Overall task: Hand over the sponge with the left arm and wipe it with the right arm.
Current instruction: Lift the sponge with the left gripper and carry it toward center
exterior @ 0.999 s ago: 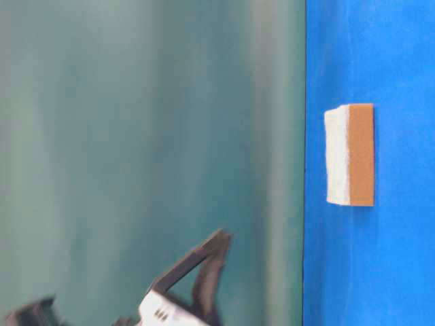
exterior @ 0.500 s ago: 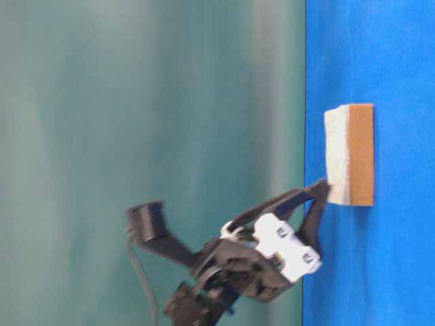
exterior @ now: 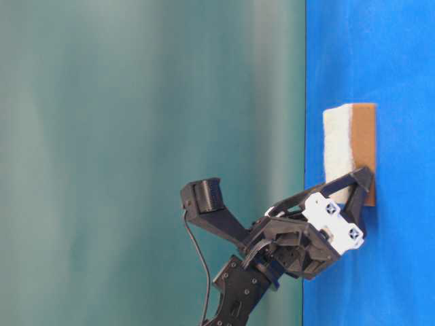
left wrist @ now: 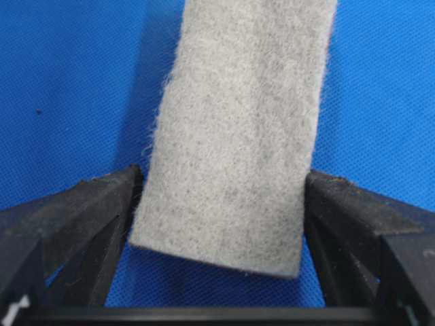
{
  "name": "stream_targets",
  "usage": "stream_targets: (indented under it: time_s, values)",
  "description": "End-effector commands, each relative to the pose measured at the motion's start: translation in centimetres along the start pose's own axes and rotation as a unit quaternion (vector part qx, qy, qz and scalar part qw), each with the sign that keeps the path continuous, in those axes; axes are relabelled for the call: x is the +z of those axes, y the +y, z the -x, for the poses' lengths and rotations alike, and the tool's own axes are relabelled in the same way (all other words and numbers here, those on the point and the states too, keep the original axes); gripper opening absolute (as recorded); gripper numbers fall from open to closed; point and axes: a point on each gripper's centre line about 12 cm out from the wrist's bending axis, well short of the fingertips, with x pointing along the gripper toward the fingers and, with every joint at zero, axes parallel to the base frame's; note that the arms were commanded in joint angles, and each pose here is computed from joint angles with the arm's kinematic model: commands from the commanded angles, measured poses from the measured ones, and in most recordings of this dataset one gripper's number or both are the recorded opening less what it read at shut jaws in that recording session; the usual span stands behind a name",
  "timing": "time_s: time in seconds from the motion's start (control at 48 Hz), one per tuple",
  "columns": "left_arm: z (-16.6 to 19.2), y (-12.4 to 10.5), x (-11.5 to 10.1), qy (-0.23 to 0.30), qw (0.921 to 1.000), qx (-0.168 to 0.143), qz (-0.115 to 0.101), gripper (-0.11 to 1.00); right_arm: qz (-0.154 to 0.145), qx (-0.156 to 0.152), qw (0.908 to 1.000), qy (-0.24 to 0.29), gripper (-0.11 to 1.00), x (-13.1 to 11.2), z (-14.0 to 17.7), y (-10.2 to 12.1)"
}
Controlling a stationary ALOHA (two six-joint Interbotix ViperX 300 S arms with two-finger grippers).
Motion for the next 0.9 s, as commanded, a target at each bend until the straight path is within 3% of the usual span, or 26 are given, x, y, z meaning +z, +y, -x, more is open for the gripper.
stream_targets:
  time_s: [0.0,0.333,0.396,0.541,0.604,0.75,0.874]
  values:
    - [0.1,0.5,1.1,-0.017,0.9998,0.006,0.001,0.94,0.001,-0.001,1.0,-0.006,0.0,0.6,-0.3,0.0]
    - [0.3,0.4,1.7,-0.008,1.0,0.002,0.003,0.92,0.001,-0.001,1.0,-0.006,0.0,0.6,-0.3,0.0]
    - [0.5,0.3,1.9,-0.005,1.0,-0.001,0.001,0.83,0.001,-0.001,1.0,-0.006,0.0,0.6,-0.3,0.0]
    - [1.2,0.0,2.4,-0.006,1.0,-0.004,0.0,0.47,0.001,-0.001,1.0,-0.006,0.0,0.6,-0.3,0.0]
    - [1.5,-0.2,2.7,-0.01,0.9999,-0.006,0.002,0.37,0.001,-0.001,1.0,-0.007,0.0,0.7,-0.3,0.0]
    - [2.7,-0.9,4.0,-0.015,0.9995,-0.015,0.024,0.32,0.001,-0.003,1.0,-0.005,0.0,0.5,-0.3,-0.1]
    - [4.4,-2.8,5.8,-0.016,0.999,-0.037,0.018,0.32,0.0,-0.01,0.9999,-0.003,0.0,0.5,-0.5,-0.4]
